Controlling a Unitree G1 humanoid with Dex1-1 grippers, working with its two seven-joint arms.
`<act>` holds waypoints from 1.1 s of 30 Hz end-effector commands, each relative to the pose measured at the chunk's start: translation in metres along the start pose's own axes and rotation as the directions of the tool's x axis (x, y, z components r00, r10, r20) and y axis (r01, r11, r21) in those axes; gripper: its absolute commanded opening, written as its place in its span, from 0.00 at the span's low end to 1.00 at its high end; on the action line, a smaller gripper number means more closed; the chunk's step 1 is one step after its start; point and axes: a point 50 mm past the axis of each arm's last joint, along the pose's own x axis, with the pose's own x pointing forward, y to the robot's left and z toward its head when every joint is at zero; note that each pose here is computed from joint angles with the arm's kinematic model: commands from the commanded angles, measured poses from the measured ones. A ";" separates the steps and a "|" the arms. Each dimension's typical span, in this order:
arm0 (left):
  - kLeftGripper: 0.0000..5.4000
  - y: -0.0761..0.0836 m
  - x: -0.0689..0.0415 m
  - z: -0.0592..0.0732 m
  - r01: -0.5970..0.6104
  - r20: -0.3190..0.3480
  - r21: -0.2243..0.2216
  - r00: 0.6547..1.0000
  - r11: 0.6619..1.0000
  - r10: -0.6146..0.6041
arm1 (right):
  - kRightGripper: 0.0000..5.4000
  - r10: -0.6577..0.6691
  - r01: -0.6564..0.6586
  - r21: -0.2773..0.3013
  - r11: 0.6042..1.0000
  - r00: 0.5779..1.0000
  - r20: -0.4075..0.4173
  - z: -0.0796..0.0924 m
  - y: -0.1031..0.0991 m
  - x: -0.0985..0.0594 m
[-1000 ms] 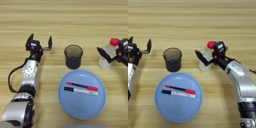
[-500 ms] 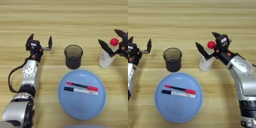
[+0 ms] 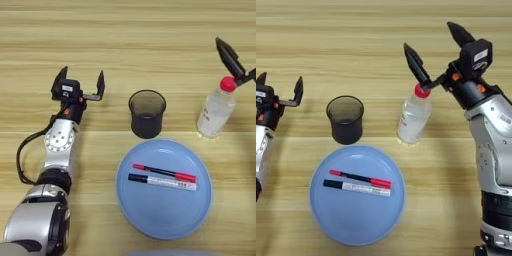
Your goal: Move the objects on the table
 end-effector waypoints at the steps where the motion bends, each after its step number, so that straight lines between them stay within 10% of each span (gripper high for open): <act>1: 1.00 0.001 0.005 0.004 0.004 0.018 0.004 1.000 1.000 -0.004 | 1.00 -0.088 0.090 -0.027 0.996 0.994 0.060 0.005 -0.012 0.003; 33: 1.00 0.002 0.004 0.006 0.000 0.033 0.000 0.999 1.000 0.000 | 1.00 -0.528 0.502 -0.187 0.844 0.840 -0.128 -0.071 -0.058 -0.009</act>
